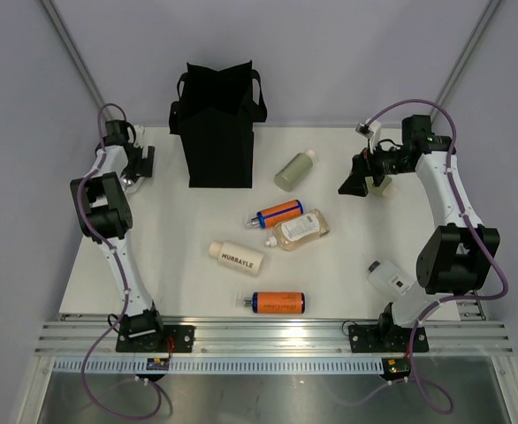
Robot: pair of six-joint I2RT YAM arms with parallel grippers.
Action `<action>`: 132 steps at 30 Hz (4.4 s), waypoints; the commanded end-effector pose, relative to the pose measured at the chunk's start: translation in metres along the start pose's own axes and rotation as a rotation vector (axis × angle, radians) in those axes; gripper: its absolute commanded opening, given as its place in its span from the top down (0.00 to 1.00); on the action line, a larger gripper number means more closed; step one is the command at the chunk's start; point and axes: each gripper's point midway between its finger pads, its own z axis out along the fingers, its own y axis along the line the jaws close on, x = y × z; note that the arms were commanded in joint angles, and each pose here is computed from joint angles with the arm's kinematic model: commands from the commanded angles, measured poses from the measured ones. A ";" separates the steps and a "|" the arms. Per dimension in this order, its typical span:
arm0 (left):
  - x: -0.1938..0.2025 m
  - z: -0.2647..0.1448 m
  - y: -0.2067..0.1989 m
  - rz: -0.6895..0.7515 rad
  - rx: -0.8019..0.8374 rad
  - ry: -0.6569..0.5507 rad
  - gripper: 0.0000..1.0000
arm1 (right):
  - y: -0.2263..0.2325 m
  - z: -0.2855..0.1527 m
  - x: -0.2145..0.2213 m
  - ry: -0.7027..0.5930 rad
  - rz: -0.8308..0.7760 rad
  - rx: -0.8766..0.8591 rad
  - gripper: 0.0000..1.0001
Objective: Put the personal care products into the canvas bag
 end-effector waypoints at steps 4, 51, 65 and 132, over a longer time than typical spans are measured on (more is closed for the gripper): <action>0.010 0.008 0.000 -0.101 0.160 -0.005 0.02 | 0.005 -0.005 -0.018 -0.038 -0.007 -0.013 0.00; 0.006 -0.033 -0.073 -0.508 0.173 0.174 1.00 | 0.063 -0.019 0.008 -0.095 0.014 -0.027 0.01; -0.029 -0.136 -0.080 -0.884 0.513 -0.190 1.00 | 0.085 -0.024 0.014 -0.131 0.026 -0.039 0.01; -0.266 -0.372 -0.234 -0.619 0.998 -0.675 0.82 | 0.084 -0.016 0.019 -0.125 0.048 -0.097 0.02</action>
